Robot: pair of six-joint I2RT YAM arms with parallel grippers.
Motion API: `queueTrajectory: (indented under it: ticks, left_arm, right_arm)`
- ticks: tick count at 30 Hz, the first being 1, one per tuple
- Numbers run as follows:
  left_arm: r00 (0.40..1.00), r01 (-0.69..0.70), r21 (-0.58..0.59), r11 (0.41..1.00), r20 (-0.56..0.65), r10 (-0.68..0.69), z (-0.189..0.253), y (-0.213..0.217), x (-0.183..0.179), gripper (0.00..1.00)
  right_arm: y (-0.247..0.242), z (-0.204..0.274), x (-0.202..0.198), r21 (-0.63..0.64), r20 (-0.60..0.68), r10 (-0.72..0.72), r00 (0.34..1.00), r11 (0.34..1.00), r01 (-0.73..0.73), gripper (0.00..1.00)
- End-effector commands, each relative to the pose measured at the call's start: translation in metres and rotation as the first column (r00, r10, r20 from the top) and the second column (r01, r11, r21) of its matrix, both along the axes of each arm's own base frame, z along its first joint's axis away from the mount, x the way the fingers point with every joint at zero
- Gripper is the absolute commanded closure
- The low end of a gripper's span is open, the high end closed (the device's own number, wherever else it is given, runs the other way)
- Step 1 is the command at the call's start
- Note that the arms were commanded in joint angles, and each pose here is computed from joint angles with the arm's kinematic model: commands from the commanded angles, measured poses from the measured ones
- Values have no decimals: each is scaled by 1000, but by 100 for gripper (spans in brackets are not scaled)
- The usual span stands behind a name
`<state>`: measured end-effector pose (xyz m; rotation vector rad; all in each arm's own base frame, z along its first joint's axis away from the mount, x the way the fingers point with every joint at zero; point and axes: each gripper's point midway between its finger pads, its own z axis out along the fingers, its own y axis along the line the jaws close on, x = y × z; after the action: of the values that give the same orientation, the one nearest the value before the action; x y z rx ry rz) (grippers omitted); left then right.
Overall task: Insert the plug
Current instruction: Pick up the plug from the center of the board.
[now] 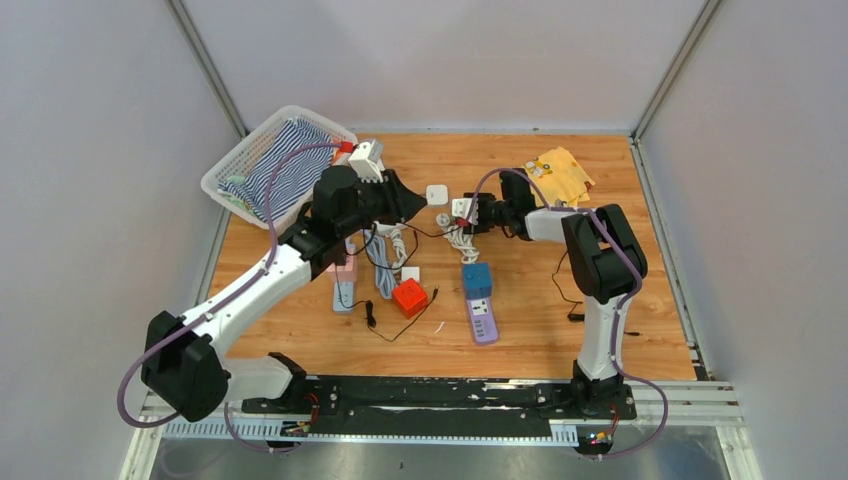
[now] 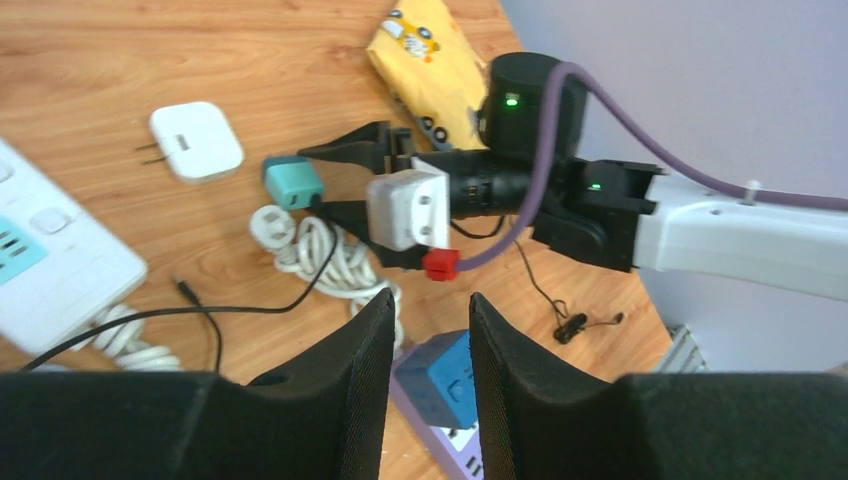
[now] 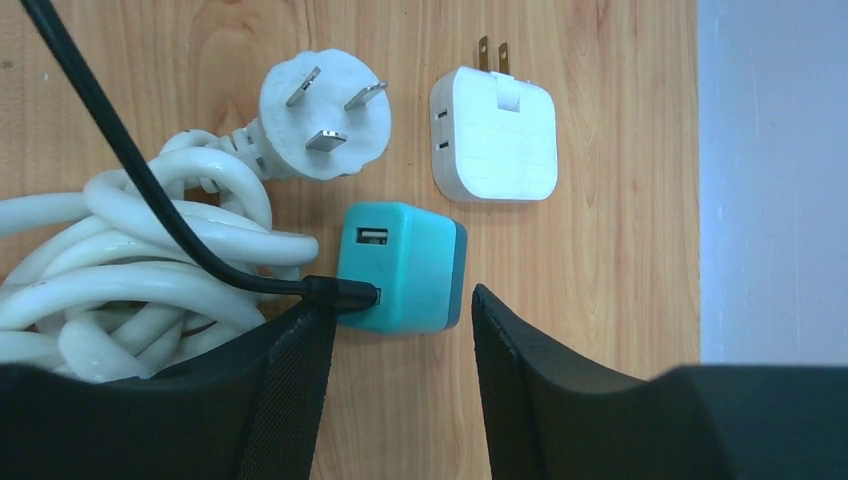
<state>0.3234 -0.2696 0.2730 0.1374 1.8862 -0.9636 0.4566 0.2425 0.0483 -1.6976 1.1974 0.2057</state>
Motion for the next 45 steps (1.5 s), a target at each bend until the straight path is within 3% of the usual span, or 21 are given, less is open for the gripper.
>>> queueTrajectory:
  ticks: [1, 6, 9, 11, 15, 19, 23, 28, 35, 38, 45]
  left_arm:
    - [997, -56, 33, 998, -44, 57, -26, 20, 14, 63]
    - [994, -42, 43, 998, -100, 46, -47, 24, 16, 62]
    - [994, -46, 56, 997, -98, 52, -51, 27, 16, 61]
    - [995, -42, 66, 997, -84, 47, -51, 29, 16, 59]
    - [997, -42, 94, 995, -67, 48, -50, 35, 12, 55]
    - [996, -60, 214, 975, -55, 73, -48, 53, 6, 50]
    - [996, -78, 327, 942, -14, 87, -45, 74, -4, 43]
    - [995, -100, 366, 925, 55, 85, -29, 89, -17, 29]
    - [992, -83, 351, 933, 122, 42, -15, 94, -37, 2]
    - [988, -82, 363, 928, 150, 29, -12, 99, -45, 0]
    - [987, -91, 419, 903, 155, 27, -18, 111, -54, 0]
  right_arm:
    - [20, -4, -16, 16, 16, 116, 993, 993, -116, 46]
    - [26, -10, -18, 12, 60, 141, 988, 990, -142, 43]
    - [31, -15, -19, 8, 63, 151, 987, 988, -152, 49]
    - [32, -11, -17, 22, 73, 136, 988, 990, -137, 56]
    - [32, 15, -7, 103, 114, 52, 992, 993, -64, 85]
    - [29, 47, -2, 174, 103, -22, 994, 985, 3, 98]
    - [23, 84, -2, 244, 91, -99, 991, 967, 75, 100]
    - [9, 116, -4, 323, 34, -253, 967, 918, 229, 100]
    - [-32, 154, -20, 349, -240, -560, 793, 712, 609, 100]
    - [-51, 164, -42, 357, -309, -629, 713, 619, 700, 100]
    - [-158, 187, -57, 298, -352, -889, 293, 190, 936, 100]
